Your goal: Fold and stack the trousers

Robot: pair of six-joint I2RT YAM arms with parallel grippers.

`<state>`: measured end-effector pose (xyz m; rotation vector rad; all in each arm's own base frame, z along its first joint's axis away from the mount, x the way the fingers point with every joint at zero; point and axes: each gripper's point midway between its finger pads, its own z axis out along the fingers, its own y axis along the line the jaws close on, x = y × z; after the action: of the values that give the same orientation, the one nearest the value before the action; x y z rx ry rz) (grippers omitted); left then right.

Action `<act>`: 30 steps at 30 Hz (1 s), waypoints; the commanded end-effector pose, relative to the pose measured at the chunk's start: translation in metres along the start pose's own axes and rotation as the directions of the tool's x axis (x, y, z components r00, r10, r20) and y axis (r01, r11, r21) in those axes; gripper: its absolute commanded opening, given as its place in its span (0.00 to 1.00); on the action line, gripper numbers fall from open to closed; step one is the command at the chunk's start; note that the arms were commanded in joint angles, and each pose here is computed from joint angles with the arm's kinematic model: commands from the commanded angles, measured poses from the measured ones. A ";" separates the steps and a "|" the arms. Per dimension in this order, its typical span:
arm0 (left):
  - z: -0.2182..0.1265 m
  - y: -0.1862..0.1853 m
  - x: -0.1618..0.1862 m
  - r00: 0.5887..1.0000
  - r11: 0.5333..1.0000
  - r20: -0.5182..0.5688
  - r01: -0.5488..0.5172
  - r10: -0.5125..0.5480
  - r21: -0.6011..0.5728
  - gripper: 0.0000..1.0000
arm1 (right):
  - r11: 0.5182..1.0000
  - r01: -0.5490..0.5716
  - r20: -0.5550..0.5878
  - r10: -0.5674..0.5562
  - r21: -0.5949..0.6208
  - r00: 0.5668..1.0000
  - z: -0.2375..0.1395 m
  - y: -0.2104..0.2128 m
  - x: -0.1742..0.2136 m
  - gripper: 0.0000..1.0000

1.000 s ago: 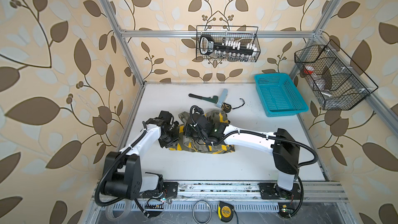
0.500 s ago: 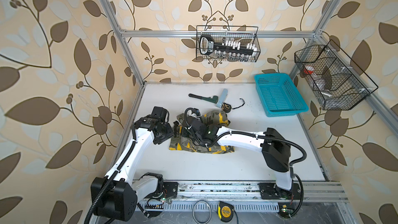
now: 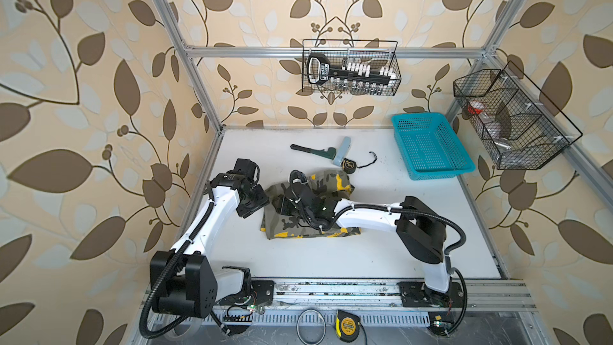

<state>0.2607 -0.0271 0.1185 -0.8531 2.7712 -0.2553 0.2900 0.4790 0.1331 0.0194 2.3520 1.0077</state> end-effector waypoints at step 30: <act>0.063 -0.065 -0.040 0.982 0.990 -0.156 -0.092 0.109 0.109 0.00 | 0.974 0.019 -0.179 0.022 0.226 0.984 -0.098 -0.228 0.056 0.35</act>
<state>0.3275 -0.0620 0.0640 -0.7754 2.9469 -0.4867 0.2616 0.2705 0.0397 0.0098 2.5186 0.7400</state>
